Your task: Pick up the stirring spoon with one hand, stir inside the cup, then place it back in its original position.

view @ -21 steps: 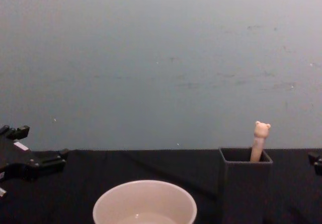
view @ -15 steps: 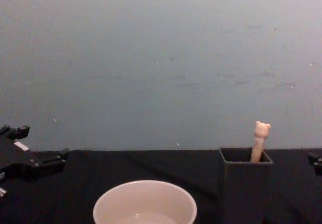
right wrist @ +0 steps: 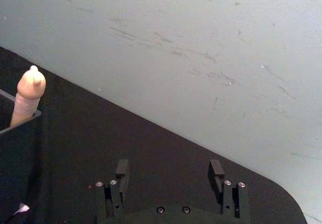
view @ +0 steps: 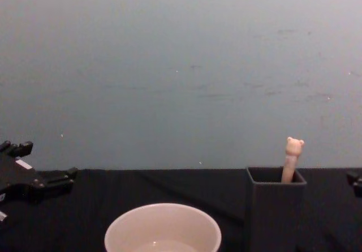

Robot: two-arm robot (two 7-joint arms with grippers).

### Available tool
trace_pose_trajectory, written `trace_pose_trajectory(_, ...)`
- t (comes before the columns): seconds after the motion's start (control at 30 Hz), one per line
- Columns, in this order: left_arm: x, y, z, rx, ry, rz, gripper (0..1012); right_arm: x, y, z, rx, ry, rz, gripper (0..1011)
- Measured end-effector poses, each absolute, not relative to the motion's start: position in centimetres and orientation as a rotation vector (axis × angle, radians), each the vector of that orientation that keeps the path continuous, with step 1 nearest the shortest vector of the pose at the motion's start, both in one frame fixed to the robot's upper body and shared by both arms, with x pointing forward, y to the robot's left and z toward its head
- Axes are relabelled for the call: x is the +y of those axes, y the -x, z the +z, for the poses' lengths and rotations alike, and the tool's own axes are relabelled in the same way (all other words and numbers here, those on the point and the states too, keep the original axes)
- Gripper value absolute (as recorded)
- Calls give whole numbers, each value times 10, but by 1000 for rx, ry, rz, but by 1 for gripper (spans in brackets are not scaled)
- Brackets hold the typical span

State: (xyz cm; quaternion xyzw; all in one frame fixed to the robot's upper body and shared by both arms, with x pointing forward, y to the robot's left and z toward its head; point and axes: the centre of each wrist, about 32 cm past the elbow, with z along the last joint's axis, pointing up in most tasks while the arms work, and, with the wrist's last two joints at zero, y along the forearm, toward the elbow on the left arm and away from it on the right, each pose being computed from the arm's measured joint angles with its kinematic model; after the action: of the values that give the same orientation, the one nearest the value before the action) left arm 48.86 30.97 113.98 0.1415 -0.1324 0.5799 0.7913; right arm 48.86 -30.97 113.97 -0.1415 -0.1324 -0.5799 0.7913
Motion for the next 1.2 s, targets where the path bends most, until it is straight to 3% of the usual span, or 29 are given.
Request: trace_pose_trajectory(1.2, 310, -489, 1140, -285, -304, 1248, 1001, -310, -489, 1140, -285, 304, -1248, 1003)
